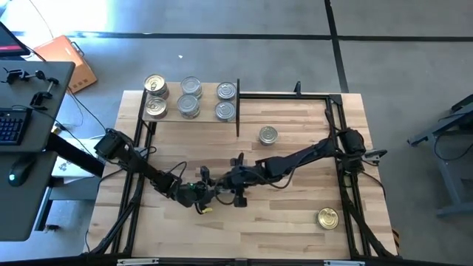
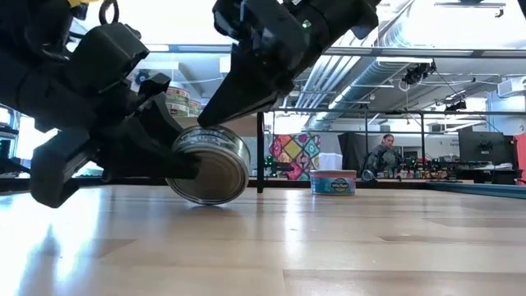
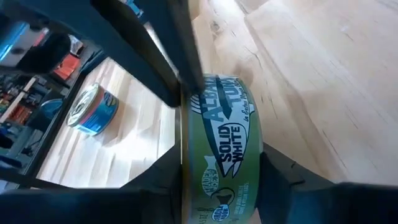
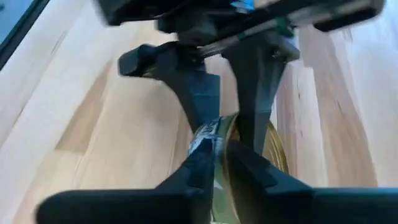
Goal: Stack canned seafood by type on shelf
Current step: Stack the green blue tuna can on top of the other green blue tuna can on the shelf
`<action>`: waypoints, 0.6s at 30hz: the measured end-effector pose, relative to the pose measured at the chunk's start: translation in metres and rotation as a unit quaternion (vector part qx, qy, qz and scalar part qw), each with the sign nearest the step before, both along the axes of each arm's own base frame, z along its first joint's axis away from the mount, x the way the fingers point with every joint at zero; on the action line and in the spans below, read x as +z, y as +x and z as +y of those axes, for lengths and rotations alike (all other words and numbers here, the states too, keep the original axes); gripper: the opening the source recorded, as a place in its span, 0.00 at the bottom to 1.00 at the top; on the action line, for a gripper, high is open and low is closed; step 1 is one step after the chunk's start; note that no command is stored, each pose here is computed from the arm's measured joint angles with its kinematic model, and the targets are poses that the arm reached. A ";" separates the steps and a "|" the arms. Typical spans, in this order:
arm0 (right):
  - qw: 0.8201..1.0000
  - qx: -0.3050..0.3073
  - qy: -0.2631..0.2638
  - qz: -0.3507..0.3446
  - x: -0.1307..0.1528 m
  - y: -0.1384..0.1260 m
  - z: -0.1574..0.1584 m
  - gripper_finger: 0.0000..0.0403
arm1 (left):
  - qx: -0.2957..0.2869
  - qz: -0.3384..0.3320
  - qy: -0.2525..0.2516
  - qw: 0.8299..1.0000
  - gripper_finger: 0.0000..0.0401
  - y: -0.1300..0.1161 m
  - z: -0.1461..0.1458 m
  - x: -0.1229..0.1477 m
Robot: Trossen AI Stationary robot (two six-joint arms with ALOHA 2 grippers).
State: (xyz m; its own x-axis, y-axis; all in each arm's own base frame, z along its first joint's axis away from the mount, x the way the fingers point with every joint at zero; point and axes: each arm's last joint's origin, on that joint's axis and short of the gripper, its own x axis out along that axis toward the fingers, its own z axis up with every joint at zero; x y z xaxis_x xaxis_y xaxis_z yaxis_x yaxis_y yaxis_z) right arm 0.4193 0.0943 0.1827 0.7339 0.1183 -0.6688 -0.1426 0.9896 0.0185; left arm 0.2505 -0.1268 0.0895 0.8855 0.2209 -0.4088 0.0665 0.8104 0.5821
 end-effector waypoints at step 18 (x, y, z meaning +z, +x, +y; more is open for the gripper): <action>0.982 0.019 -0.164 0.093 -0.011 -0.043 0.015 0.50 | -0.008 -0.005 -0.026 1.000 0.29 -0.003 -0.003 0.009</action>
